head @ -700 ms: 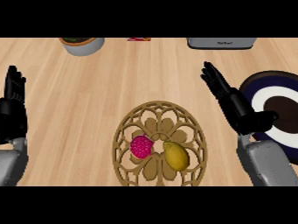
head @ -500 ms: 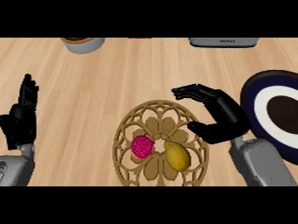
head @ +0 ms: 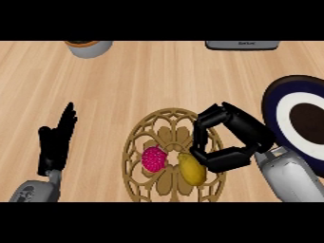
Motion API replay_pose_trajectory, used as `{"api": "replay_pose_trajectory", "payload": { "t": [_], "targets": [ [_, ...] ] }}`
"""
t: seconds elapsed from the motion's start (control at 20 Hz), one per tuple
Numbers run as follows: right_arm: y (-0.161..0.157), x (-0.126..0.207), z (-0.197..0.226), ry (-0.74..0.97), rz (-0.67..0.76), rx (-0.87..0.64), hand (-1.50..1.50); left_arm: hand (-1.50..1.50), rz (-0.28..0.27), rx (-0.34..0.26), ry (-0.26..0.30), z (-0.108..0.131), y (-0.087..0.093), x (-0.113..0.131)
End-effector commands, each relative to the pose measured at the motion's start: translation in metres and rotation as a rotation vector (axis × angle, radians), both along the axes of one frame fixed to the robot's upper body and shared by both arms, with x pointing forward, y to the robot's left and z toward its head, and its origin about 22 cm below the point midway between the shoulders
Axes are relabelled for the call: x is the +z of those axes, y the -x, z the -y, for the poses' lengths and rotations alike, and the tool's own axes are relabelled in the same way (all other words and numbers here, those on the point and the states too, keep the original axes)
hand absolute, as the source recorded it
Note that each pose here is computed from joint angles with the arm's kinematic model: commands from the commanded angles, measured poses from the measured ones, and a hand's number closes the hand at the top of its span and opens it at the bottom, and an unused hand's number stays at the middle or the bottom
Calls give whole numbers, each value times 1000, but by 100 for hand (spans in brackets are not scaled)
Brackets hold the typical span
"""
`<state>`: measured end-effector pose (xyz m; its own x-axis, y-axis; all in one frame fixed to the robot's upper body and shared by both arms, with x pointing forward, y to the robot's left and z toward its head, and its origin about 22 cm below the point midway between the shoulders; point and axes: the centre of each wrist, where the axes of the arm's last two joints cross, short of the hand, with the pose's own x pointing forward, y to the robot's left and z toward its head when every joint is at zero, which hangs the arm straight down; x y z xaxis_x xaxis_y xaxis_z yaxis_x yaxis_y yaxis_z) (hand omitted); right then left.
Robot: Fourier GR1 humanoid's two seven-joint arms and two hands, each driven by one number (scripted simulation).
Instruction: Pick the lemon from the placemat and place it in the plate
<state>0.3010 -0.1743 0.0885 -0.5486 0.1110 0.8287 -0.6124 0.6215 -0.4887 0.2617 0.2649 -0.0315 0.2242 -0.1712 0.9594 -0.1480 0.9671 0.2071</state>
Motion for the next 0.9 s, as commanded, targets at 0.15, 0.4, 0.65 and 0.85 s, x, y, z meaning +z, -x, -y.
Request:
{"api": "replay_pose_trajectory", "payload": {
  "t": [0.15,0.4,0.65,0.85],
  "targets": [
    [11,-85,14,-331,-279,222,-150,0,-46,-39,14,18,-4,12],
    [1,-65,28,50,-60,376,-150,0,-74,-41,12,19,0,12],
    [-18,-19,37,271,193,278,-150,0,-76,-42,31,24,13,18],
    [-21,11,20,413,250,296,-150,0,-73,-22,16,13,18,12]
  ]
}}
